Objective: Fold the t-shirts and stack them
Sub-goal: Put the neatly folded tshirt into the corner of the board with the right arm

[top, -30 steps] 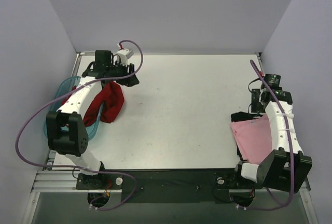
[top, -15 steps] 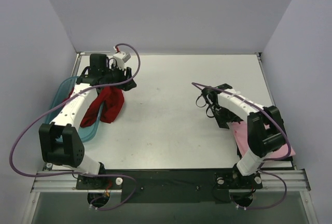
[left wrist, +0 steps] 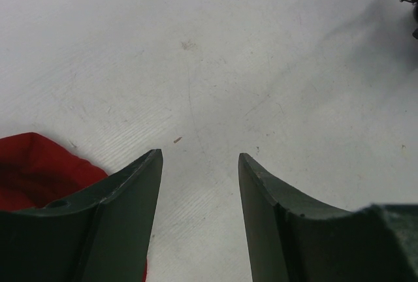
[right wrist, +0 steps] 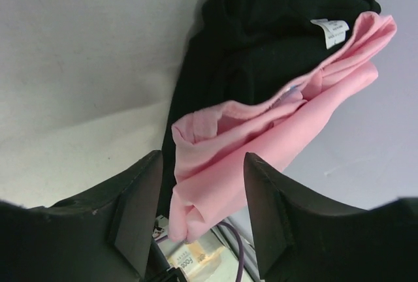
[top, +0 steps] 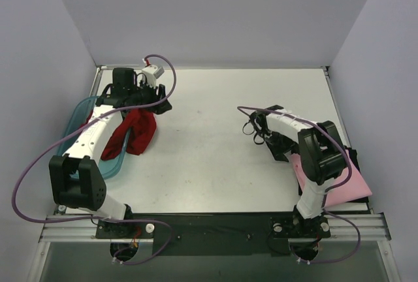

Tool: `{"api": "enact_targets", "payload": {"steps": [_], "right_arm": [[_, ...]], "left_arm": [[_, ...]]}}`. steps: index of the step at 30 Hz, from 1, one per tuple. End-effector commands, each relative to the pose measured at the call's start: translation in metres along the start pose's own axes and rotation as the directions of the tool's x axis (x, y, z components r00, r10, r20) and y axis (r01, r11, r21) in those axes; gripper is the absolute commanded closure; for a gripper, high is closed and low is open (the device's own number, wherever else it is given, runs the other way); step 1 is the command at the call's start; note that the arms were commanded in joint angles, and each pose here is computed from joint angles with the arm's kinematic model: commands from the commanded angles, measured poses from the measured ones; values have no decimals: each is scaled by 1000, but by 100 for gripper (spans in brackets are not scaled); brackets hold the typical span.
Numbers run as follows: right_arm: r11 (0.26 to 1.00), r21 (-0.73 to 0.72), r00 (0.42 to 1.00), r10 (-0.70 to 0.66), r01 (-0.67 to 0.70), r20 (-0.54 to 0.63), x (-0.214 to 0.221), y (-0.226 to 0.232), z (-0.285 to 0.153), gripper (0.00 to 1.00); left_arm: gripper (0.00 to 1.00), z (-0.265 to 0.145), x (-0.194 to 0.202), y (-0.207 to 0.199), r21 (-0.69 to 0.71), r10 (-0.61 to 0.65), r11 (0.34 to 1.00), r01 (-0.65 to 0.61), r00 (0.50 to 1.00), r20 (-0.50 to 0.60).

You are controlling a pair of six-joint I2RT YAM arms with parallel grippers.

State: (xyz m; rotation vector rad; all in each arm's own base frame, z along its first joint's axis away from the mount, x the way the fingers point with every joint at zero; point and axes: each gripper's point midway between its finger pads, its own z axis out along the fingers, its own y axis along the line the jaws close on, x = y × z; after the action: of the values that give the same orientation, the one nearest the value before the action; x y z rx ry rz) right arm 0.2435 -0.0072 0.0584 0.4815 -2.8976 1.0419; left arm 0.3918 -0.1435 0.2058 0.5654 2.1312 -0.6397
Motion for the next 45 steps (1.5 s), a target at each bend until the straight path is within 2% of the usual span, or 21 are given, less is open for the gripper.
{"api": "enact_targets", "payload": {"steps": [1, 2, 4, 6, 8, 12, 14, 15, 23, 27, 33, 34, 35, 36, 39, 42, 44, 45], "right_arm": [[997, 76, 1000, -22, 22, -9, -10, -11, 2, 56], [995, 96, 1000, -13, 14, -13, -10, -14, 4, 66], [991, 132, 1000, -10, 11, -10, -11, -21, 4, 78], [991, 136, 1000, -1, 3, -12, -10, -22, 5, 85], [991, 134, 1000, 10, -9, -4, -9, -23, 3, 90], [991, 131, 1000, 28, -30, 13, -8, -29, -1, 90], [990, 121, 998, 63, -65, 17, -8, -35, -1, 94], [990, 105, 996, 93, -94, 12, -8, -39, 2, 100], [960, 76, 962, 263, -268, 74, -29, -81, 5, 100], [959, 35, 957, 276, -280, 88, -42, -76, 2, 100], [969, 13, 968, 246, -247, 46, -39, -61, 16, 100], [970, 14, 970, 241, -242, 40, -37, -59, 18, 89], [971, 9, 970, 240, -240, 37, -36, -58, 18, 83], [973, -14, 973, 230, -229, 33, -36, -54, 18, 67], [964, -113, 965, 251, -242, 74, -44, -44, 8, 45], [959, -155, 950, 263, -238, 170, -57, -45, -14, 39], [943, -237, 920, 293, -233, 259, -70, -42, -34, 38], [920, -314, 886, 334, -233, 321, -80, -38, -48, 37]], "left_arm": [[40, -1, -13, -4, 26, 22, 999, -23, 998, 54], [40, -2, -13, -4, 26, 23, 999, -24, 998, 56], [40, 0, -10, -4, 29, 19, 999, -21, 999, 48], [40, 1, -9, -3, 31, 19, 999, -20, 999, 46], [40, 2, -8, -2, 32, 15, 999, -17, 999, 44], [40, 3, -7, -2, 36, 11, 999, -13, 999, 40], [40, 4, -6, -1, 35, 9, 999, -10, 999, 38], [40, 4, -6, 0, 33, 8, 999, -9, 999, 38], [40, 4, -6, -1, 35, 13, 999, -15, 999, 38], [40, 4, -5, 0, 30, 12, 999, -14, 999, 36], [40, 3, 0, 3, 20, 20, 1000, -21, 999, 25], [40, 4, 0, 3, 18, 19, 1000, -20, 1000, 23], [40, 4, 1, 3, 18, 19, 1000, -20, 1000, 23], [40, 4, 0, 4, 18, 20, 1000, -21, 999, 27], [39, 5, 2, 4, 19, 19, 1000, -19, 1000, 21], [39, 5, 3, 6, 14, 18, 1000, -18, 1000, 16], [39, 2, 3, 7, 7, 19, 1000, -19, 1000, 16], [39, 1, 4, 7, 6, 24, 1000, -24, 1000, 13]]}}
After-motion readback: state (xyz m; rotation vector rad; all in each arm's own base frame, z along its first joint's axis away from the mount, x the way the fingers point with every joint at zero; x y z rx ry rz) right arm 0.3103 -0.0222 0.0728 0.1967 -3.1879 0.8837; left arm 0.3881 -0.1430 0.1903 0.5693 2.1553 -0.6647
